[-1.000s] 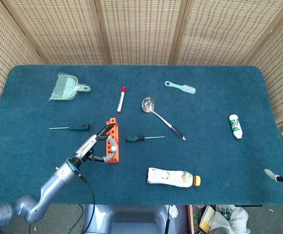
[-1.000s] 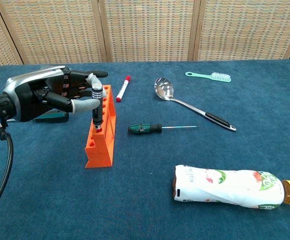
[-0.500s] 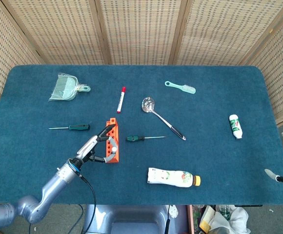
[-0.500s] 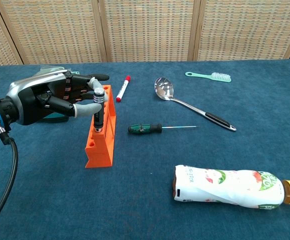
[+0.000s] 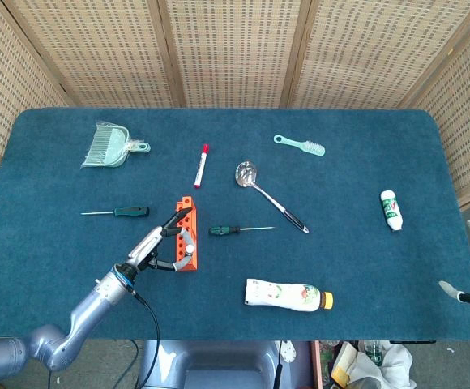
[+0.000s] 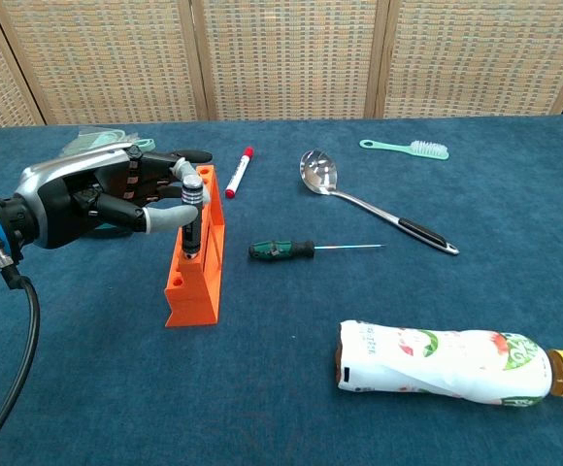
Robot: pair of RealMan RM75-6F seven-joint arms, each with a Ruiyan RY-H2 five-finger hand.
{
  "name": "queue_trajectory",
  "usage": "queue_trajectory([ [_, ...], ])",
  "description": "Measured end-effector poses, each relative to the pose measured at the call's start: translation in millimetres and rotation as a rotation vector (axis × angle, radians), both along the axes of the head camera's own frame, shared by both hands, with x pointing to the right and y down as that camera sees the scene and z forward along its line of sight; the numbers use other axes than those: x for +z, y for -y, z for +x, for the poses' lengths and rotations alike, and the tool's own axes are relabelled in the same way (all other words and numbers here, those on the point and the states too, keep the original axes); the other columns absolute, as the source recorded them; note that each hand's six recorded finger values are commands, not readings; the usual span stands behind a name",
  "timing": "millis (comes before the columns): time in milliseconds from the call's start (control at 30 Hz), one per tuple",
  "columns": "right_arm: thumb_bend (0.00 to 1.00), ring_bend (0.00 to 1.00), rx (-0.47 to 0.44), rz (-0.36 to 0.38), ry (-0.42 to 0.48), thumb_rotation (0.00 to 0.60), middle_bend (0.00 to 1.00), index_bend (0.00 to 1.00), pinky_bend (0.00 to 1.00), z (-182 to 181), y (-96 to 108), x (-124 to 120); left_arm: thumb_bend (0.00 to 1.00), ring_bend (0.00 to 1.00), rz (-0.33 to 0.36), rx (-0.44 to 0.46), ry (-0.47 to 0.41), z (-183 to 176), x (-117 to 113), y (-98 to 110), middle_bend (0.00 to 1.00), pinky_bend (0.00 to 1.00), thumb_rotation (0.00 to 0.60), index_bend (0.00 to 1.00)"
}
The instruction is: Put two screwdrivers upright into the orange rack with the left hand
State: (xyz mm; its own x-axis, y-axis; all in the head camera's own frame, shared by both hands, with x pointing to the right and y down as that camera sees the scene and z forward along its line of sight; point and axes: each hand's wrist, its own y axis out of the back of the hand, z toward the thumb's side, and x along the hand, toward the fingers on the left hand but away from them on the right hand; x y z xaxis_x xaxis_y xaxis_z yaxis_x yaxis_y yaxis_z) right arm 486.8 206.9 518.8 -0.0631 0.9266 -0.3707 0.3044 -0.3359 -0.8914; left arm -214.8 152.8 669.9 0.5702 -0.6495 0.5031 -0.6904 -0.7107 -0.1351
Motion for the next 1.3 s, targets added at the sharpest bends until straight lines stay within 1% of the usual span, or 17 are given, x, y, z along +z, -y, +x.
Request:
queue_trajectory([
  [67, 0.00, 0.00, 0.001, 0.000, 0.000, 0.600, 0.00, 0.00, 0.00, 0, 0, 0, 0.38, 0.00, 0.004, 0.002, -0.001, 0, -1, 0, 0.00, 0.00, 0.600, 0.35],
  [133, 0.00, 0.00, 0.001, 0.001, 0.001, 0.600, 0.00, 0.00, 0.00, 0, 0, 0, 0.33, 0.00, 0.013, 0.004, -0.004, -1, -2, 0, 0.00, 0.00, 0.600, 0.25],
  [200, 0.00, 0.00, 0.001, 0.001, 0.001, 0.600, 0.00, 0.00, 0.00, 0, 0, 0, 0.22, 0.00, 0.024, 0.004, -0.009, -2, -5, 0, 0.00, 0.00, 0.600, 0.16],
  [300, 0.00, 0.00, 0.001, 0.001, 0.002, 0.600, 0.00, 0.00, 0.00, 0, 0, 0, 0.15, 0.00, 0.044, 0.004, -0.015, -4, -10, 1, 0.00, 0.00, 0.600, 0.10],
  [467, 0.00, 0.00, 0.003, 0.004, 0.002, 0.600, 0.00, 0.00, 0.00, 0, 0, -1, 0.15, 0.00, 0.080, 0.013, -0.017, -10, -20, 2, 0.00, 0.00, 0.600, 0.04],
  [500, 0.00, 0.00, 0.003, 0.004, 0.003, 0.600, 0.00, 0.00, 0.00, 1, 0, -1, 0.17, 0.00, 0.099, 0.018, -0.017, -12, -25, 4, 0.00, 0.00, 0.600, 0.04],
  [533, 0.00, 0.00, 0.003, 0.004, 0.003, 0.600, 0.00, 0.00, 0.00, 1, 0, -1, 0.22, 0.00, 0.116, 0.025, -0.013, -14, -29, 5, 0.00, 0.00, 0.600, 0.03],
  [600, 0.00, 0.00, 0.002, 0.004, 0.004, 0.600, 0.00, 0.00, 0.00, 0, 0, -1, 0.43, 0.00, 0.161, 0.046, 0.003, -19, -39, 8, 0.00, 0.00, 0.600, 0.04],
  [633, 0.00, 0.00, 0.001, 0.004, 0.004, 0.600, 0.00, 0.00, 0.00, 0, 0, -1, 0.55, 0.00, 0.181, 0.057, 0.013, -21, -44, 9, 0.00, 0.00, 0.600, 0.05],
  [667, 0.00, 0.00, 0.000, 0.004, 0.004, 0.600, 0.00, 0.00, 0.00, 0, 0, -1, 0.68, 0.00, 0.201, 0.069, 0.024, -22, -49, 10, 0.00, 0.00, 0.600, 0.09],
  [700, 0.00, 0.00, -0.001, 0.003, 0.004, 0.600, 0.00, 0.00, 0.00, 0, 0, -1, 0.77, 0.00, 0.227, 0.087, 0.041, -23, -56, 12, 0.00, 0.00, 0.600, 0.13],
  [767, 0.00, 0.00, -0.002, 0.003, 0.004, 0.600, 0.00, 0.00, 0.00, -1, 0, -1, 0.86, 0.00, 0.266, 0.117, 0.072, -24, -65, 15, 0.00, 0.00, 0.600, 0.19],
  [867, 0.00, 0.00, -0.002, 0.002, 0.003, 0.600, 0.00, 0.00, 0.00, -1, 0, -1, 0.95, 0.00, 0.330, 0.178, 0.132, -23, -81, 19, 0.00, 0.00, 0.600, 0.28],
  [933, 0.00, 0.00, 0.000, 0.002, 0.002, 0.600, 0.00, 0.00, 0.00, -1, 0, -1, 0.99, 0.00, 0.367, 0.229, 0.176, -19, -93, 22, 0.00, 0.00, 0.600, 0.30],
  [1000, 0.00, 0.00, 0.000, 0.001, 0.002, 0.600, 0.00, 0.00, 0.00, -1, 0, -1, 1.00, 0.00, 0.393, 0.278, 0.220, -14, -102, 24, 0.00, 0.00, 0.600, 0.31],
  [1133, 0.00, 0.00, 0.001, -0.001, 0.003, 0.600, 0.00, 0.00, 0.00, -1, 0, 0, 1.00, 0.00, 0.402, 0.330, 0.294, -8, -111, 30, 0.00, 0.00, 0.600, 0.33],
  [1300, 0.00, 0.00, 0.004, -0.001, 0.005, 0.600, 0.00, 0.00, 0.00, 0, 0, -1, 1.00, 0.00, 0.384, 0.359, 0.358, -4, -112, 35, 0.00, 0.00, 0.600, 0.35],
])
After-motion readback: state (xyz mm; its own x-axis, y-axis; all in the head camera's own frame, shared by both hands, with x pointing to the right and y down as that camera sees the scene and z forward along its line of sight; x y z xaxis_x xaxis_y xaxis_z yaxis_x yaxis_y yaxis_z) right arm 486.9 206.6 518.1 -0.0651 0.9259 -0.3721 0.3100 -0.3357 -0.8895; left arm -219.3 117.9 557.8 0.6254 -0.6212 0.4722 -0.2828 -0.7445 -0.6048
